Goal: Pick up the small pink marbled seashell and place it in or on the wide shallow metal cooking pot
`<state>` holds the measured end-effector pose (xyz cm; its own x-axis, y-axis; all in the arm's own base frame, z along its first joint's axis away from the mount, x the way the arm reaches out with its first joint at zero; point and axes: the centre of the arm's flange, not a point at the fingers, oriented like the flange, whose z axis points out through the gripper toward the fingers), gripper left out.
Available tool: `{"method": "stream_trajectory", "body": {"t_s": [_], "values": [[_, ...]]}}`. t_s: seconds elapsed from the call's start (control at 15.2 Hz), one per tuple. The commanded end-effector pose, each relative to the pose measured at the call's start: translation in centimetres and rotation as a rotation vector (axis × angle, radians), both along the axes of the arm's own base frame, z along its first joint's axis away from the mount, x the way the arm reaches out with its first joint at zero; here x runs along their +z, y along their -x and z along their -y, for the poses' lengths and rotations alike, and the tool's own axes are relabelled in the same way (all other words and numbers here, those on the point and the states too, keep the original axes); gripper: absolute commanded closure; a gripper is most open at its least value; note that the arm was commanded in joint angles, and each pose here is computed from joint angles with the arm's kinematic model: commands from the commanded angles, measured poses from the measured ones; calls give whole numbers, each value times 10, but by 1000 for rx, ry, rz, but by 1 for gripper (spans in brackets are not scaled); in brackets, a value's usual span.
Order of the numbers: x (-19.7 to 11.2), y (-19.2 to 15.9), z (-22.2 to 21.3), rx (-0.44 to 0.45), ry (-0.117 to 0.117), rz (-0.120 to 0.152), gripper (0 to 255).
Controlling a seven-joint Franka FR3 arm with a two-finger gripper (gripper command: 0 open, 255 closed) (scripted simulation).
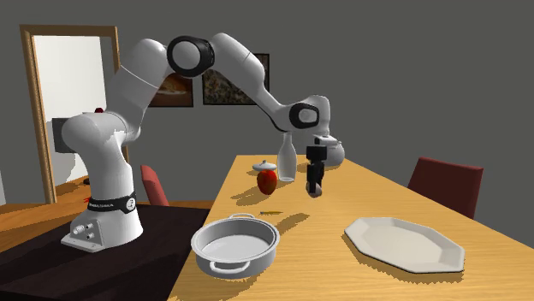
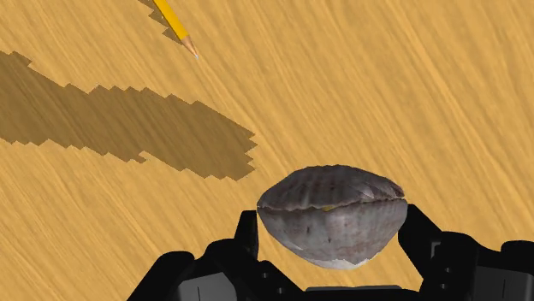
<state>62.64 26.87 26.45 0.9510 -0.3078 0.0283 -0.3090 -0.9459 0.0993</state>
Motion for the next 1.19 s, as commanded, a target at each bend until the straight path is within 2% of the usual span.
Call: {"method": "stream_trajectory", "body": {"t_s": [0.0, 0.66, 1.12], "values": [[11, 1, 0, 0, 0, 0, 255], [61, 1, 0, 0, 0, 0, 255], [60, 48, 79, 0, 0, 0, 255]]}}
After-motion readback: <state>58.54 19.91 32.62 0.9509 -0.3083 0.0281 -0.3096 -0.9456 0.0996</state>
